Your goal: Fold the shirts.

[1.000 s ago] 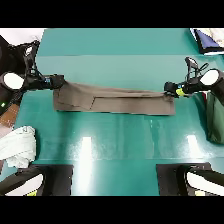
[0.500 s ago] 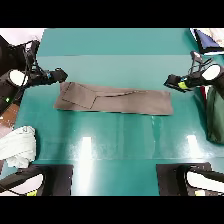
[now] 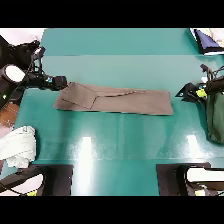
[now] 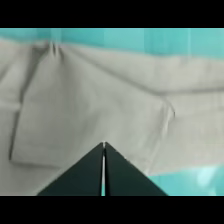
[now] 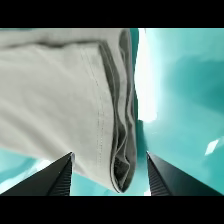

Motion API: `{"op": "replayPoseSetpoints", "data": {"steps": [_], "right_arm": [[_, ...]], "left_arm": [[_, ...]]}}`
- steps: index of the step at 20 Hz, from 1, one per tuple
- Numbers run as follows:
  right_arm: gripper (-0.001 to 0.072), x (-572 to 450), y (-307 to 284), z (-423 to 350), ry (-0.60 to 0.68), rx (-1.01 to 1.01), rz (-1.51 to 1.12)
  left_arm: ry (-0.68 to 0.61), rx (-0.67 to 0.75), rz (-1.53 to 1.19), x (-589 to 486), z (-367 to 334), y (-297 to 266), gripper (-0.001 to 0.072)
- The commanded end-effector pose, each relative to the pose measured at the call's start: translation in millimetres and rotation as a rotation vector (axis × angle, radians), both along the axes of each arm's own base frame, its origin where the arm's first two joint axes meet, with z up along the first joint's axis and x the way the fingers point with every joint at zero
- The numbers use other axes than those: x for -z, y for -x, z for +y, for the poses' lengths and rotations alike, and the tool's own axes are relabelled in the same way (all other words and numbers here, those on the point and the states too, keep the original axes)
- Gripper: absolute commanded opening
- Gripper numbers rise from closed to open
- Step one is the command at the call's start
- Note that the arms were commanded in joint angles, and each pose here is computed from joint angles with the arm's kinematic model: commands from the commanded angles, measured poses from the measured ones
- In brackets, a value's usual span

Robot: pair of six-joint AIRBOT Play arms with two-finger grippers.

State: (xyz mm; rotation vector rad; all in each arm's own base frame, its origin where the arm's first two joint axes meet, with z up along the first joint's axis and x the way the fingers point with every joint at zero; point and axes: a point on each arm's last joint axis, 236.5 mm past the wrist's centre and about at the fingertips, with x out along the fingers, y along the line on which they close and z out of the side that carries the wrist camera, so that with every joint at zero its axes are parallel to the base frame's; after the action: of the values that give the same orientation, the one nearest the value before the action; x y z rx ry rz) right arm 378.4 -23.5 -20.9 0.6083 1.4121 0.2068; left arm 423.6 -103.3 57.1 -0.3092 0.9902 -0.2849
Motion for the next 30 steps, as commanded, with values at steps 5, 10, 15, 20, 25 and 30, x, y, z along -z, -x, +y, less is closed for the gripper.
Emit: {"op": "replayPoseSetpoints", "data": {"steps": [5,10,15,20,25,30], "right_arm": [[0.0507,51.3,6.4,16.2,-0.158,-0.068,0.105],[0.0449,52.0,-19.2,44.7,-0.199,-0.072,0.024],[0.0128,49.5,-28.5,66.5,-0.198,-0.144,-0.043],[0.0014,24.0,-28.0,97.2,-0.329,-0.206,-0.093],[0.0011,-68.3,-45.6,116.4,-0.441,-0.193,-0.289],[0.0011,-176.2,-47.6,155.7,-0.383,-0.315,-0.510]], "left_arm": [[0.004,0.046,0.091,9.5,-6.0,21.1,0.0025],[0.009,0.040,0.097,9.6,-6.2,21.7,0.0025],[0.052,0.037,0.107,6.6,-23.3,23.7,0.0024],[0.056,0.141,0.098,13.7,-86.2,26.0,0.0023],[0.043,0.319,0.121,35.7,-177.5,13.3,0.0023],[0.034,0.419,0.169,79.8,-246.8,1.1,0.0023]]}}
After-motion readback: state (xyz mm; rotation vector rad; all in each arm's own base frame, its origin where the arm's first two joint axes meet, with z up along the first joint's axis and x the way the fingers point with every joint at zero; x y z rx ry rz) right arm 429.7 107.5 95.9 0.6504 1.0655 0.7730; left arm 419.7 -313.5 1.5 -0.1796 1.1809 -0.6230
